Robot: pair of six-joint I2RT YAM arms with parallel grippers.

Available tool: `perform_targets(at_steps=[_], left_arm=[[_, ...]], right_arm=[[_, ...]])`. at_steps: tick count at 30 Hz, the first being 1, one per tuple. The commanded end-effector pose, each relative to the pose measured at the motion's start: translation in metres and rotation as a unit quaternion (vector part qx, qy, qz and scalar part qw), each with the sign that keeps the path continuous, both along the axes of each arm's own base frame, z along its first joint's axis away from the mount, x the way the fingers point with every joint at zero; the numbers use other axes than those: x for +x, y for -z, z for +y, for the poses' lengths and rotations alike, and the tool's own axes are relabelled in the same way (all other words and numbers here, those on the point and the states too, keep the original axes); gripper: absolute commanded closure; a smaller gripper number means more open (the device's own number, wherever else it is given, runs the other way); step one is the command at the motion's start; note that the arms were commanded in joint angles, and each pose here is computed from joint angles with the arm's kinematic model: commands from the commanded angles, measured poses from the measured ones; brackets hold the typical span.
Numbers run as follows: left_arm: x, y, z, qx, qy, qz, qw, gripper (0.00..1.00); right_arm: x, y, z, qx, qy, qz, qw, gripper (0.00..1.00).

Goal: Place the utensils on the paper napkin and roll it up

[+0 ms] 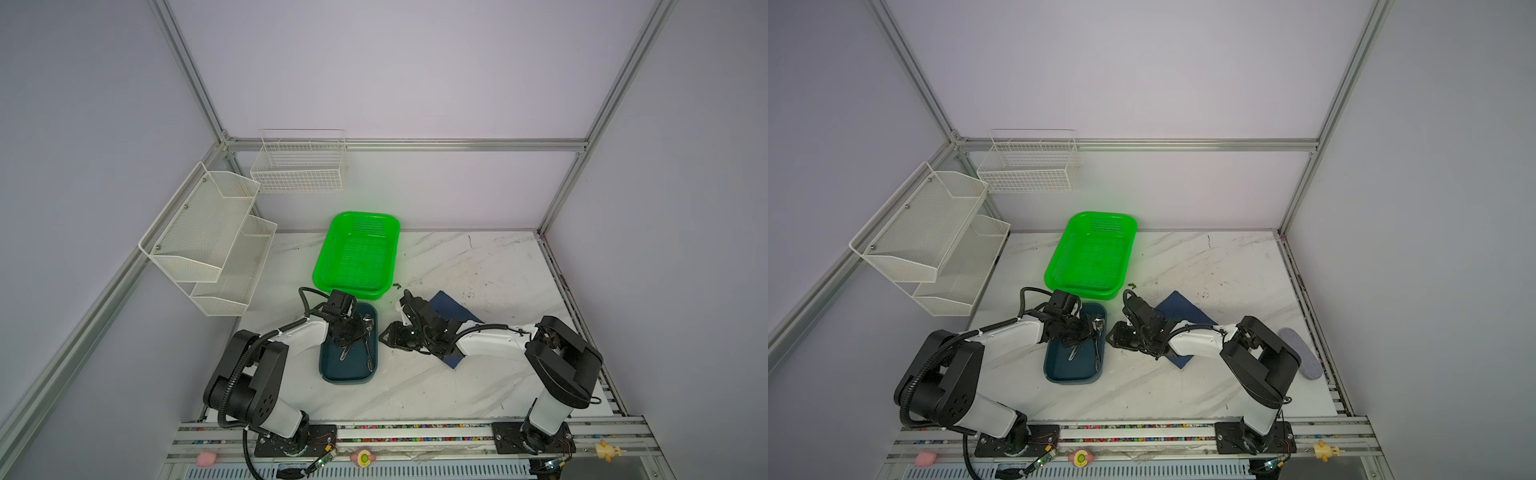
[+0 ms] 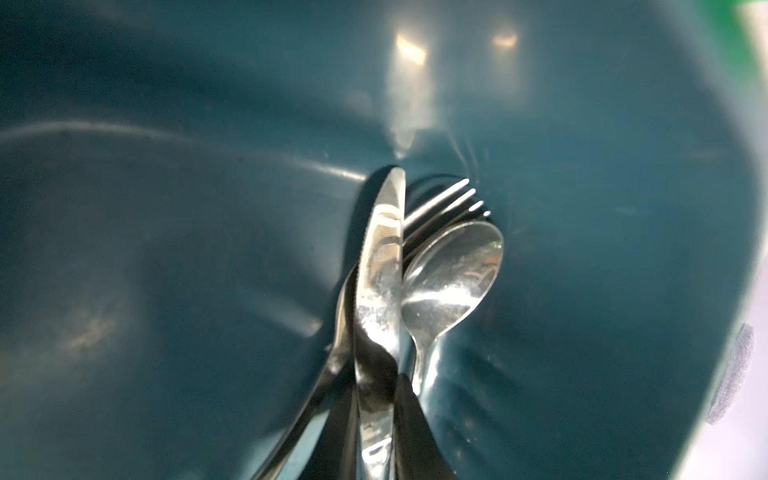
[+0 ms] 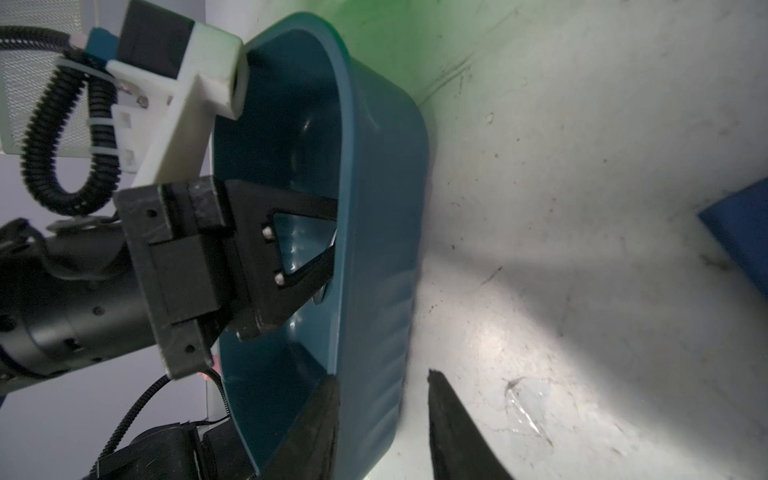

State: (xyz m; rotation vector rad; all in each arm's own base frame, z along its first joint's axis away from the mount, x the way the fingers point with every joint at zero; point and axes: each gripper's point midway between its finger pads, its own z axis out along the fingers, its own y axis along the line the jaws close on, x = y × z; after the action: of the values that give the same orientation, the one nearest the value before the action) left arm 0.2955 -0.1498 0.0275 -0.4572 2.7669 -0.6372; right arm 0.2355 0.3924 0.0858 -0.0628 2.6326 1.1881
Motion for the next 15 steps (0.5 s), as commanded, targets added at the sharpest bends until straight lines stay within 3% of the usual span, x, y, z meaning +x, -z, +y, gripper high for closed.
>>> perform_targets(at_steps=[1,15], left_arm=[[-0.021,0.028,0.011,0.021,-0.01,0.045,0.999,0.87],[-0.016,0.016,0.006,0.005,-0.002,0.023,1.0,0.99]], right_arm=[[0.003,-0.01,0.009,0.013,-0.006,-0.012,1.0,0.62],[0.004,-0.008,0.008,0.008,-0.004,-0.009,1.0,0.62]])
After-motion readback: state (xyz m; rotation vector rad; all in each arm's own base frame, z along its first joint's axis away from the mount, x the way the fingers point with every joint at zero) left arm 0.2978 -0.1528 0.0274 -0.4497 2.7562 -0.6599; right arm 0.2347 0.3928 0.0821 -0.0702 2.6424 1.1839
